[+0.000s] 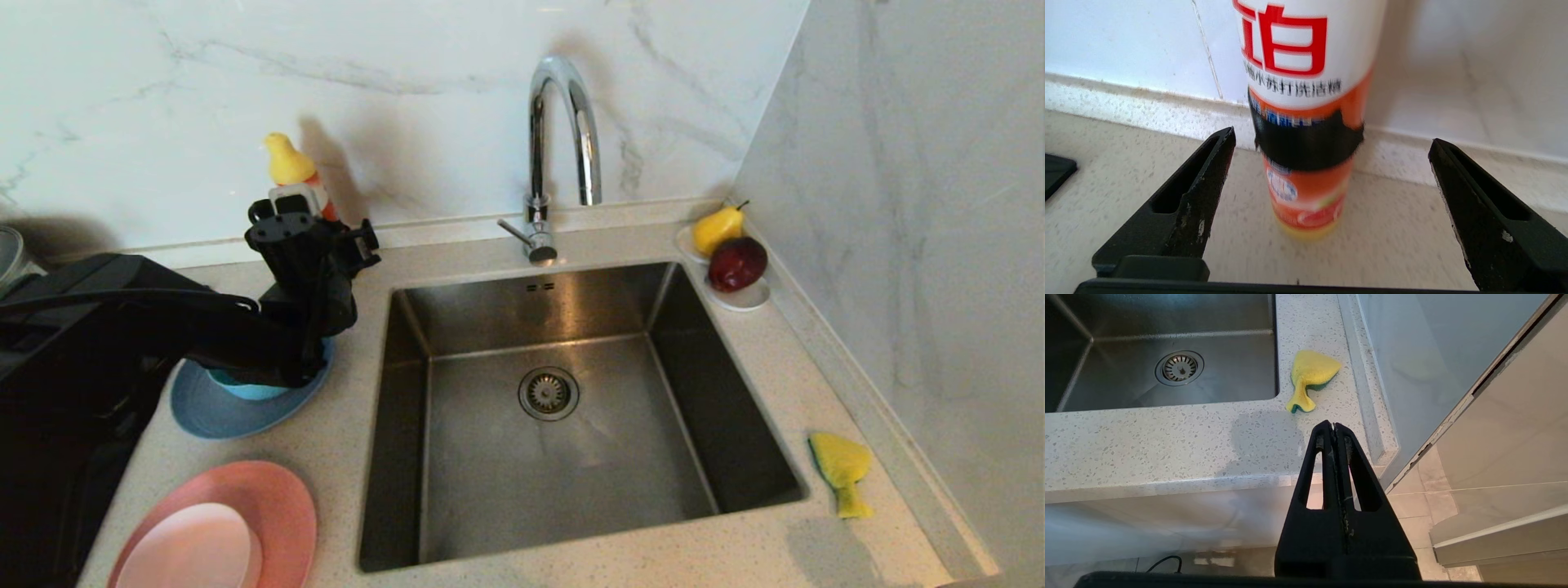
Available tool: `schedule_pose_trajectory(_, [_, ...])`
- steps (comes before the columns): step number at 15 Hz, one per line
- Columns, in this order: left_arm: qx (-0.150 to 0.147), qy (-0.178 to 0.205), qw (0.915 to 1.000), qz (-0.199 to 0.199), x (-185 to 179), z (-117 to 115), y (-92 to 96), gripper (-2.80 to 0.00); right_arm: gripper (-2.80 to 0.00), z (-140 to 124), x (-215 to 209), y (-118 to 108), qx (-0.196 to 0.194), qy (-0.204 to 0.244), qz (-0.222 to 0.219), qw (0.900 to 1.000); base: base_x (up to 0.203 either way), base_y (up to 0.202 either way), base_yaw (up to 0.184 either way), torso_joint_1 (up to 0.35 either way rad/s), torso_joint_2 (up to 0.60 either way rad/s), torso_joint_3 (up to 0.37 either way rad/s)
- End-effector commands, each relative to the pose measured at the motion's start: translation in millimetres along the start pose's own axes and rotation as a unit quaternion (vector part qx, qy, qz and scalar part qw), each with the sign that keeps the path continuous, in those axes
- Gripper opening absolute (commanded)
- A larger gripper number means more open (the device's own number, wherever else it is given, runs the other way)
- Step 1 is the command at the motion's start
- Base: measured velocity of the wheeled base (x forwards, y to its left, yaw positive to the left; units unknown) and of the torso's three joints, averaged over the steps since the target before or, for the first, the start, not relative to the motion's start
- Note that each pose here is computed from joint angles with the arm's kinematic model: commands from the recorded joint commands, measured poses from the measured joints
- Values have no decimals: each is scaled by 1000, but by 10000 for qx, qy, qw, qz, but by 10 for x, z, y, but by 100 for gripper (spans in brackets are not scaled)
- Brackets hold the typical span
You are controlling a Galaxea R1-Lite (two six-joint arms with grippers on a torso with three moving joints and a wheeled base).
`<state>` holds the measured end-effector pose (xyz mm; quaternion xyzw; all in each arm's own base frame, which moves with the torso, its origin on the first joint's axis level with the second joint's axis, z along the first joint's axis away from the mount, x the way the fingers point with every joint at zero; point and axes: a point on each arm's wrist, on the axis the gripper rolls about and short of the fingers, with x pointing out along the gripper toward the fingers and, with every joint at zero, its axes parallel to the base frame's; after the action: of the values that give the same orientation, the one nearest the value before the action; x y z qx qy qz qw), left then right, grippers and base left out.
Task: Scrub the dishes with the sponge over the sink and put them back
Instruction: Grab the dish soap
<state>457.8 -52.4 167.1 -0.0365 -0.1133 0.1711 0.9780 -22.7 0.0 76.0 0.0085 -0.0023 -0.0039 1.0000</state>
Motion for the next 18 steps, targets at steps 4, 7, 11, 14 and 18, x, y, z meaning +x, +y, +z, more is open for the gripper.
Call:
schedule_pose_trajectory(4, [27, 8, 9999, 115, 231, -111, -4, 0, -280, 1, 1, 0, 0, -1, 1, 10000, 0, 0, 0, 0, 0, 0])
schedule_pose_trajectory(7, [26, -13, 9999, 142, 337, -181, -23, 0, -280, 1, 1, 0, 0, -1, 1, 10000, 0, 0, 0, 0, 0, 0])
schedule_pose_trajectory(11, [31, -22, 9999, 155, 431, -222, -53, 0, -280, 1, 1, 0, 0, -1, 1, 10000, 0, 0, 0, 0, 0, 0])
schedule_pose_trajectory(14, [-20, -123, 9998, 161, 510, -205, -90, 0, -280, 1, 1, 0, 0, -1, 1, 10000, 0, 0, 0, 0, 0, 0])
schedule_pose_trajectory(18, [-22, -109, 9998, 158, 562, -263, -122, 0, -280, 1, 1, 0, 0, -1, 1, 10000, 0, 0, 0, 0, 0, 0])
